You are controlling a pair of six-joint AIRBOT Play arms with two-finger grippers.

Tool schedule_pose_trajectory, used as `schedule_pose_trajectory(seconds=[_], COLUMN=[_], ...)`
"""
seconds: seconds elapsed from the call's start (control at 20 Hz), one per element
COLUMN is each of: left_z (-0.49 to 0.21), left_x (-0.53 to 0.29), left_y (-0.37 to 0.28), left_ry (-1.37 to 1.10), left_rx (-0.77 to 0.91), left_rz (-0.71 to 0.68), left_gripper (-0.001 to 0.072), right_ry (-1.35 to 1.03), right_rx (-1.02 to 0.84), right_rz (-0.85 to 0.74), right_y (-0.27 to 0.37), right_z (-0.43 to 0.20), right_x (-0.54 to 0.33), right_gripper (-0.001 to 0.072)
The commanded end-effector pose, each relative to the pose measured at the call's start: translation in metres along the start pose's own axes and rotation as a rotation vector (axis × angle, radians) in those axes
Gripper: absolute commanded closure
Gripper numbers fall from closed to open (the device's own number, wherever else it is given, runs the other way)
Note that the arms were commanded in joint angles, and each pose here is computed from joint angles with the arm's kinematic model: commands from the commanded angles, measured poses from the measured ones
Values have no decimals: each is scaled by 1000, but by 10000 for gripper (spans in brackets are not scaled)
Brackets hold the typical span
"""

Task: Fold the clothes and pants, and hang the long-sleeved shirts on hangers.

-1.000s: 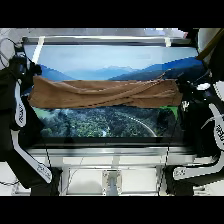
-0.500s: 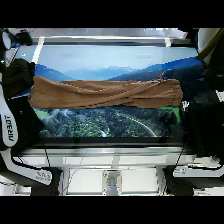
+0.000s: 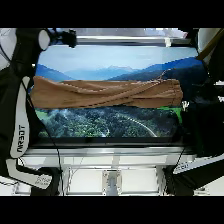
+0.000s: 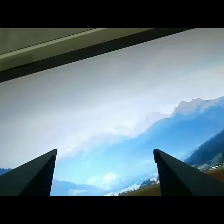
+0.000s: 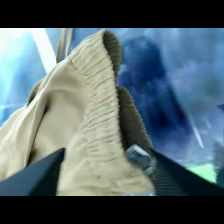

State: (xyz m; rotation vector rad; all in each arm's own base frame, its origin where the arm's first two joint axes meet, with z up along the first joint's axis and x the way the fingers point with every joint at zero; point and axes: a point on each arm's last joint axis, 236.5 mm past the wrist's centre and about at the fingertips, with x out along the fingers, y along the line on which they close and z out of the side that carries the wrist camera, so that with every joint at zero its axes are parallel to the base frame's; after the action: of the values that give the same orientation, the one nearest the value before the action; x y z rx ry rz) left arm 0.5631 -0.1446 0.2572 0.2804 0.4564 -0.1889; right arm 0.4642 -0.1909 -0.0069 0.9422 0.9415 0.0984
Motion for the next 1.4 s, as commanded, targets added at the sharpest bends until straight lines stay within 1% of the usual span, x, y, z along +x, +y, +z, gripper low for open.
schedule_pose_trajectory(seconds=[0.0, 0.05, 0.2, 0.4, 0.45, 0.55, 0.65, 0.75, 0.85, 0.9, 0.95, 1.0, 1.05, 1.1, 1.15, 1.2, 1.3, 1.35], left_z=[5, 4, -2, -15, -19, -29, -38, -46, -51, -54, -58, -62, -67, -71, -76, -80, -91, -98], left_x=[-4, -2, 6, 16, 17, 20, 23, 26, 31, 34, 38, 42, 46, 50, 53, 57, 65, 69], left_y=[-37, -40, -43, -46, -47, -48, -50, -51, -54, -56, -59, -64, -70, -78, -85, -93, -119, -139], left_ry=[-12, -9, 9, 47, 64, 98, 130, 156, 168, 176, 186, 196, 207, 218, 228, 239, 269, 293], left_rx=[50, 53, 38, 39, 40, 43, 45, 47, 46, 45, 42, 33, 21, 6, -9, -28, -96, -144], left_rz=[-57, -61, -64, -68, -69, -71, -72, -74, -80, -85, -93, -108, -127, -150, -173, -200, -287, -351], left_gripper=[1, 1, 1, 1, 1, 0, 1, 1, 1, 1, 1, 2, 33, 247, 516, 690, 698, 698], right_ry=[83, 100, 139, 152, 166, 221, 288, 310, 336, 350, 362, 364, 357, 349, 342, 340, 350, 363], right_rx=[70, 82, 46, -22, -37, -54, -116, -129, -163, -178, -188, -195, -192, -191, -186, -185, -207, -231], right_rz=[111, 111, 111, 106, 78, -50, -153, -132, -68, -37, -14, 3, 19, 53, 99, 149, 289, 387], right_y=[-20, -24, -23, -6, -5, -20, -32, -22, -4, 4, 11, 18, 23, 33, 46, 61, 105, 137], right_z=[-17, -22, -33, -27, -28, -36, -47, -53, -61, -65, -69, -70, -69, -68, -65, -63, -58, -59], right_x=[41, 52, 79, 98, 101, 107, 107, 111, 115, 116, 118, 120, 122, 122, 120, 115, 96, 82], right_gripper=[67, 39, 35, 34, 37, 41, 45, 181, 181, 231, 313, 490, 677, 682, 681, 681, 682, 682])
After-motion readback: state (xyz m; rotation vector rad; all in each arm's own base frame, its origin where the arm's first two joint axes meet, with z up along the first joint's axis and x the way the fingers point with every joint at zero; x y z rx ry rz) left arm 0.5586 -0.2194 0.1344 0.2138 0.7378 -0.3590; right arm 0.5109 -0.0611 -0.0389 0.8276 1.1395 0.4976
